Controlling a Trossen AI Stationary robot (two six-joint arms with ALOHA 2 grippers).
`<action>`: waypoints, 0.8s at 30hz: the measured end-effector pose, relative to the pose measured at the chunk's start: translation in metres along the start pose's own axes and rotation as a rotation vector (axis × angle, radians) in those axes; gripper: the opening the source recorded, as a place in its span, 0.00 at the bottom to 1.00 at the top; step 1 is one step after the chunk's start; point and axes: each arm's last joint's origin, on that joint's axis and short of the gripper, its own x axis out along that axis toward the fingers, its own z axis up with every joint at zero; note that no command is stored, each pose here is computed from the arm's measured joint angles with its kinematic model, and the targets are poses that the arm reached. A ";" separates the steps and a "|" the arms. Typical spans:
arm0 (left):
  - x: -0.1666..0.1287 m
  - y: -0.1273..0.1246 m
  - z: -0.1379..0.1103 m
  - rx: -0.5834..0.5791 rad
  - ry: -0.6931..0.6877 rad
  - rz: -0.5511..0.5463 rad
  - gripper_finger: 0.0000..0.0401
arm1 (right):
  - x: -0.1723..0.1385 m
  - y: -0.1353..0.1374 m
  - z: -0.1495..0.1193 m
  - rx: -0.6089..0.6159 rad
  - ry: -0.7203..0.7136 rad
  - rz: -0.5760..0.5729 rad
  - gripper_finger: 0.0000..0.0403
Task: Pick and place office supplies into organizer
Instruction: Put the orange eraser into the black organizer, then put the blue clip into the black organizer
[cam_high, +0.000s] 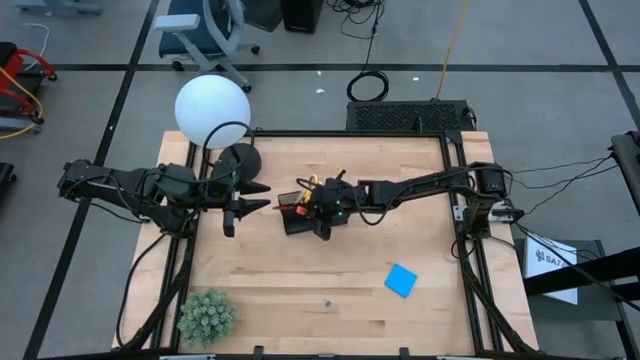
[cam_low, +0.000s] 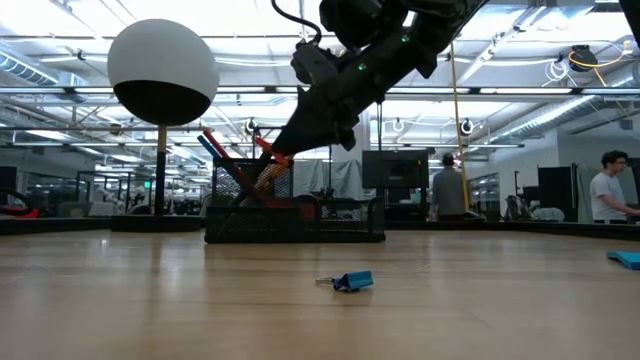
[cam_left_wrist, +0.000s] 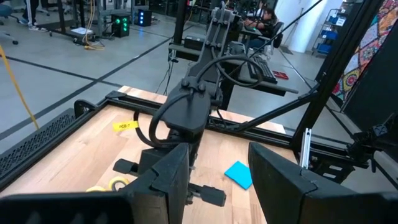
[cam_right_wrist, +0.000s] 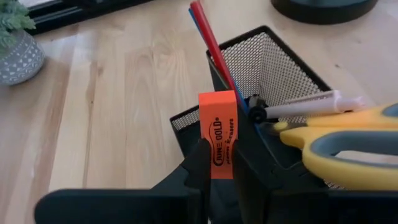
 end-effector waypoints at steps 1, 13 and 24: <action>0.000 0.000 0.000 0.000 0.000 0.000 0.40 | 0.000 0.000 0.000 0.000 0.002 -0.001 0.11; 0.001 0.003 0.001 -0.001 -0.005 0.022 0.40 | 0.000 -0.001 0.000 -0.018 -0.006 -0.026 0.18; 0.001 0.004 0.001 -0.009 -0.005 0.023 0.40 | 0.000 -0.001 0.002 -0.015 -0.029 -0.043 0.35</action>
